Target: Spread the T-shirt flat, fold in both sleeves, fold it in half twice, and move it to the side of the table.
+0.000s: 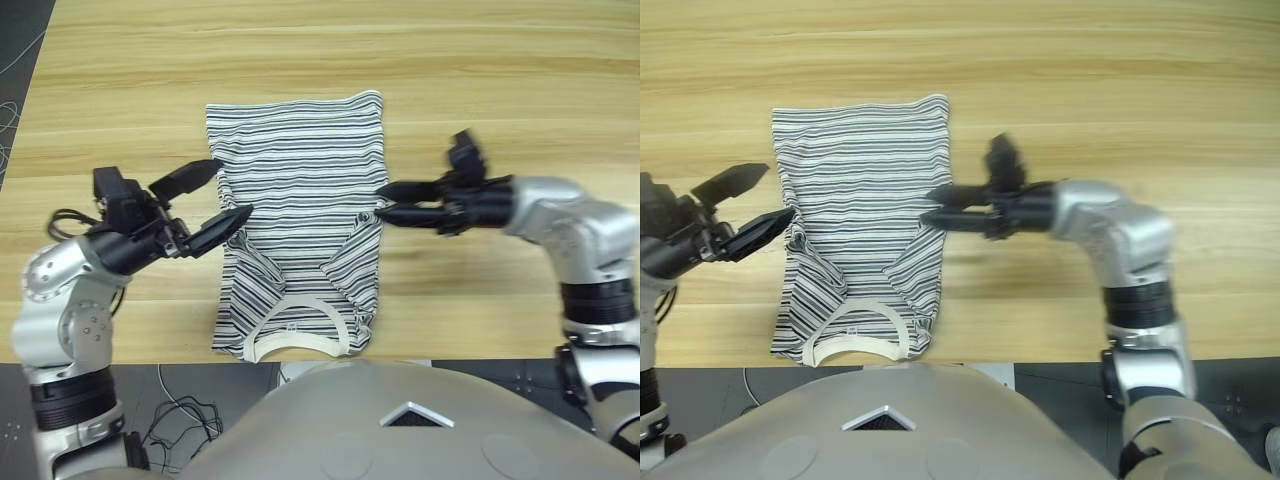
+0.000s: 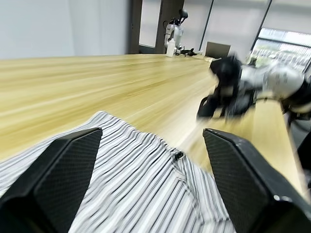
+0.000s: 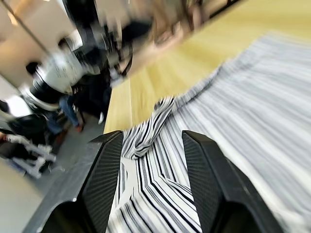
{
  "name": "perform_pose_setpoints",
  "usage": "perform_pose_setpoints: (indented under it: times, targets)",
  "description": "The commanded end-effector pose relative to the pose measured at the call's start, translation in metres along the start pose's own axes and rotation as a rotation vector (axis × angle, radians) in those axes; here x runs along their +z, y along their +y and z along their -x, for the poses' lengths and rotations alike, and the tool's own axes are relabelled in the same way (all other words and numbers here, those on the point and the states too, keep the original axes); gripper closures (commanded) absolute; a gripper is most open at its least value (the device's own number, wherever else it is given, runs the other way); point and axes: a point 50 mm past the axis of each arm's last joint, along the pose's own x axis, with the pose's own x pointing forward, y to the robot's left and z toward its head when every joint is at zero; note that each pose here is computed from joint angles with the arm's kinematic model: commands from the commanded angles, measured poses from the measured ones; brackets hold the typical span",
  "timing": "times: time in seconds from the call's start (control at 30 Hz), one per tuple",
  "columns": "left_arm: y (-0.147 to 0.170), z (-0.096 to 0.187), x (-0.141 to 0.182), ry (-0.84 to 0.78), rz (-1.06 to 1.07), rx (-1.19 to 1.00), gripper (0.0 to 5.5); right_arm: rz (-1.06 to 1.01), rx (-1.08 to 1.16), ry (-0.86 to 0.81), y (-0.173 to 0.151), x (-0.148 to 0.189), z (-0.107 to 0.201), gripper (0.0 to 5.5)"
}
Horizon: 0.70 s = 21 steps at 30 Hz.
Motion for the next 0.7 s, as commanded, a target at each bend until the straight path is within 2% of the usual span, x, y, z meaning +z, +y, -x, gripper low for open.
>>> perform_pose_setpoints:
  times: [0.03,0.1,0.2,0.3,0.4,0.53,0.7]
  targets:
    - [-0.013,0.024,0.008,0.372,-0.583,-0.181,1.29,0.284,-0.104,0.324,0.004,-0.027,0.053,3.07]
    - [-0.026,0.031,0.003,0.535,-0.783,-0.387,0.99,0.448,-0.051,0.477,0.016,-0.044,0.060,2.74]
    - [-0.041,0.036,0.000,0.628,-0.931,-0.597,0.51,0.710,0.105,0.578,0.032,-0.065,0.056,2.20]
    - [-0.039,0.041,-0.004,0.662,-1.034,-0.680,0.02,0.851,0.186,0.555,0.043,-0.077,0.048,1.62]
    - [-0.038,0.051,-0.017,0.693,-1.084,-0.757,0.00,0.993,0.220,0.489,0.048,-0.083,0.034,1.03]
    - [-0.036,0.055,-0.024,0.701,-1.125,-0.790,0.00,1.153,0.210,0.397,0.049,-0.090,0.014,1.03]
    - [-0.040,0.049,-0.036,0.674,-1.126,-0.807,0.00,1.200,0.199,0.359,0.048,-0.101,0.000,1.03]
